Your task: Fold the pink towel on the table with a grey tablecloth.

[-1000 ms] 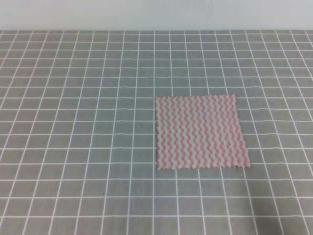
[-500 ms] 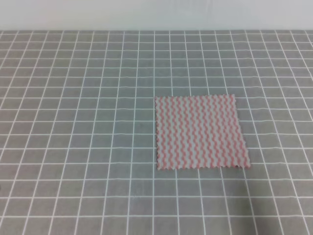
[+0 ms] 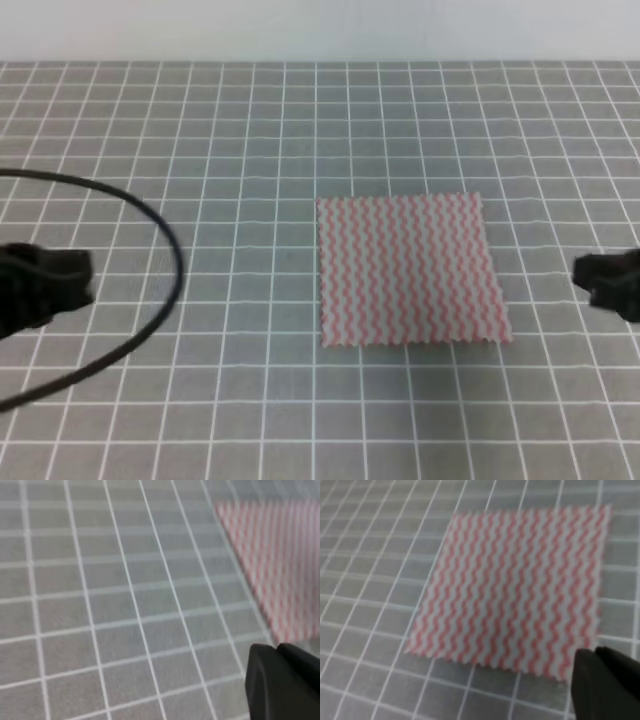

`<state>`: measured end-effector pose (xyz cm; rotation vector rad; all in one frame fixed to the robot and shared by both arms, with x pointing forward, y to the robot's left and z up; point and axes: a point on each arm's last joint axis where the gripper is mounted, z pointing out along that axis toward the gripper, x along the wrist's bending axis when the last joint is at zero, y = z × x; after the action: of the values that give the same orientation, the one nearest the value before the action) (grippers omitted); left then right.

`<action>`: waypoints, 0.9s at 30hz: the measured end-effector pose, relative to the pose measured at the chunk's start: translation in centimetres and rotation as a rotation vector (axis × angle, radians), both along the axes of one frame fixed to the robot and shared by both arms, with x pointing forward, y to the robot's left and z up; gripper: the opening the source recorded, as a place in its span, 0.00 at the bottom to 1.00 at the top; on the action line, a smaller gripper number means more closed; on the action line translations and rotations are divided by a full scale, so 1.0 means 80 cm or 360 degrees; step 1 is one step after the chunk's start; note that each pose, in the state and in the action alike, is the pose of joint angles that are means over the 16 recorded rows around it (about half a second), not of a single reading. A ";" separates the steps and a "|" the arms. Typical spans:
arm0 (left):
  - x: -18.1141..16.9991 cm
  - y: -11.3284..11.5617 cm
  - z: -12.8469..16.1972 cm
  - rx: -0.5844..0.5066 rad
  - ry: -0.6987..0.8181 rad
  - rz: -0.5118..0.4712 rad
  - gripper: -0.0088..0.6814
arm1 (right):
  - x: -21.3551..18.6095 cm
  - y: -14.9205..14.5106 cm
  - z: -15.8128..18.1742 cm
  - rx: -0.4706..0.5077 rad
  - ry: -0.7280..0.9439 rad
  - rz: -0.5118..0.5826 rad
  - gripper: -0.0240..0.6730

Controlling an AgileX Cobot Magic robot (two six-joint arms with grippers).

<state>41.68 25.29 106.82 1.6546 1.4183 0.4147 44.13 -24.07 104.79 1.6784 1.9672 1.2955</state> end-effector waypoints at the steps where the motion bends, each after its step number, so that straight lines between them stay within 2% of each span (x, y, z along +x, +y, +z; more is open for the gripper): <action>1: 0.008 -0.004 -0.001 0.0029 0.0031 -0.0039 0.02 | 0.010 0.004 -0.001 -0.0036 0.0073 0.0053 0.01; 7: 0.051 -0.035 -0.017 0.0178 0.0185 -0.0236 0.02 | 0.056 0.025 -0.005 -0.0317 0.0451 0.0205 0.01; 15: 0.100 -0.083 -0.031 0.0291 0.0288 -0.0436 0.02 | 0.098 0.056 -0.020 -0.0725 0.0702 0.0183 0.03; 20: 0.126 -0.114 -0.030 0.0388 0.0318 -0.0546 0.02 | 0.113 0.073 -0.036 -0.0795 0.0753 0.0167 0.11; 27: 0.149 -0.147 -0.034 0.0596 0.0382 -0.0679 0.09 | 0.126 0.080 -0.062 -0.0732 0.0830 0.0068 0.33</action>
<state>53.63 13.49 104.07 2.3148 1.1512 0.2493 54.24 -17.64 99.87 1.8491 2.3490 0.3660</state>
